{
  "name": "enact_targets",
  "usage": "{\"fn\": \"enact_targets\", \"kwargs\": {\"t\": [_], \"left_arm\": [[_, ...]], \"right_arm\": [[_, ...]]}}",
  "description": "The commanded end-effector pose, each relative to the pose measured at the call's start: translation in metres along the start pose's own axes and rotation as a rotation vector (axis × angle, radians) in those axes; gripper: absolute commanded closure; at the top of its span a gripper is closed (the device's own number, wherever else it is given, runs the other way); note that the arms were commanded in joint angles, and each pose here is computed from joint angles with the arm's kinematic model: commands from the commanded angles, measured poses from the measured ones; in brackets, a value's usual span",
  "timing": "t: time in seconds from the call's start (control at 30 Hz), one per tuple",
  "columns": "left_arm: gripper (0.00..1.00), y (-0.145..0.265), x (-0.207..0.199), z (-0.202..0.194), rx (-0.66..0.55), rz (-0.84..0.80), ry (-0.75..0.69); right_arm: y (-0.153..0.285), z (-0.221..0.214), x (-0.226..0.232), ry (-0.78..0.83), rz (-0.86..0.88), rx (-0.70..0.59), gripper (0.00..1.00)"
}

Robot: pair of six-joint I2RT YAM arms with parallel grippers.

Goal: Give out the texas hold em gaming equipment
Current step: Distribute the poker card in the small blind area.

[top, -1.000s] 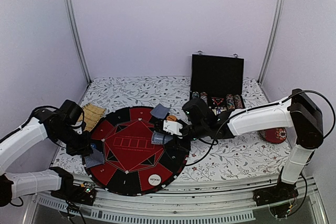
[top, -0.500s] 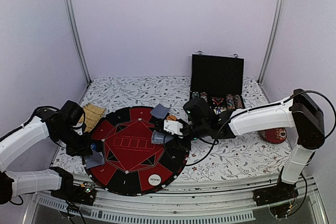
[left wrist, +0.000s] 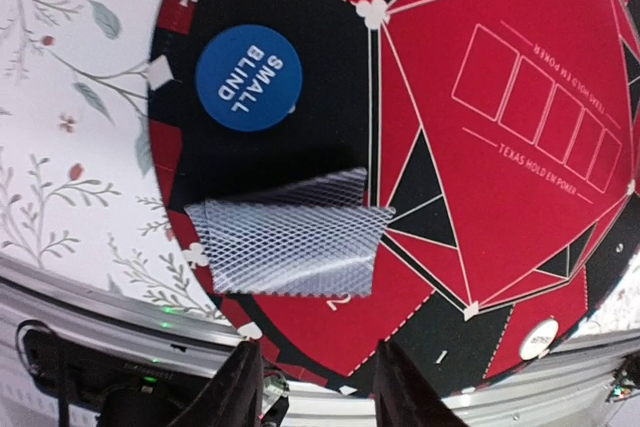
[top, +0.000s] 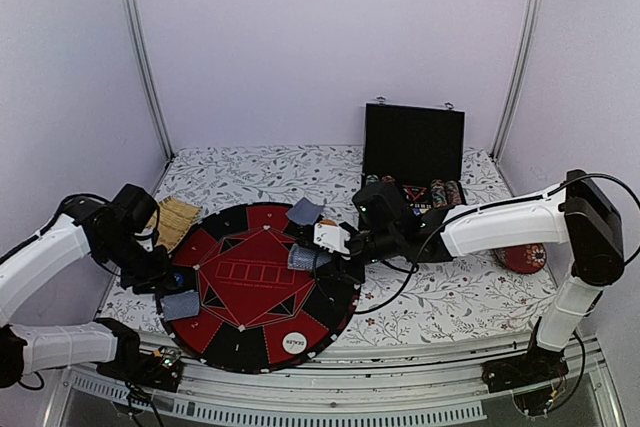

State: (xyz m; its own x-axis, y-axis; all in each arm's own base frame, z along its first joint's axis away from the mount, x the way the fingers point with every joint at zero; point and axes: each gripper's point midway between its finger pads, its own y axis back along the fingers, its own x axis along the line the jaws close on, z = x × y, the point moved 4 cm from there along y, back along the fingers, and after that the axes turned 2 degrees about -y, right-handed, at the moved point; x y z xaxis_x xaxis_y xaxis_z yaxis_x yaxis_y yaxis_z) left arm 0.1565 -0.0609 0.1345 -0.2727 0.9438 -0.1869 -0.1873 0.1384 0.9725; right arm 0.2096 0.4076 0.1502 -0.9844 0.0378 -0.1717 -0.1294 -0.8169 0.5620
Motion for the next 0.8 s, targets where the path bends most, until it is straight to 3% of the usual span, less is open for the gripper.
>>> {"fn": "enact_targets", "kwargs": {"t": [0.0, 0.13, 0.43, 0.6, 0.77], "left_arm": [[0.59, 0.018, 0.013, 0.003, -0.013, 0.097, 0.023], [0.60, 0.033, 0.013, 0.006, -0.048, 0.102, 0.010], [0.63, 0.070, -0.074, 0.042, -0.304, -0.343, -0.174], [0.54, 0.092, -0.150, 0.037, -0.461, -0.626, -0.401], [0.42, 0.082, -0.203, 0.015, -0.470, -0.791, -0.625]], "right_arm": [[0.010, 0.010, -0.001, 0.019, -0.006, -0.046, 0.64], [0.009, 0.010, -0.001, 0.018, -0.005, -0.044, 0.64], [0.011, 0.015, -0.004, 0.014, -0.013, -0.046, 0.64], [0.013, 0.019, -0.002, -0.009, -0.017, -0.045, 0.64], [0.012, 0.027, 0.008, -0.020, -0.010, -0.037, 0.64]]}}
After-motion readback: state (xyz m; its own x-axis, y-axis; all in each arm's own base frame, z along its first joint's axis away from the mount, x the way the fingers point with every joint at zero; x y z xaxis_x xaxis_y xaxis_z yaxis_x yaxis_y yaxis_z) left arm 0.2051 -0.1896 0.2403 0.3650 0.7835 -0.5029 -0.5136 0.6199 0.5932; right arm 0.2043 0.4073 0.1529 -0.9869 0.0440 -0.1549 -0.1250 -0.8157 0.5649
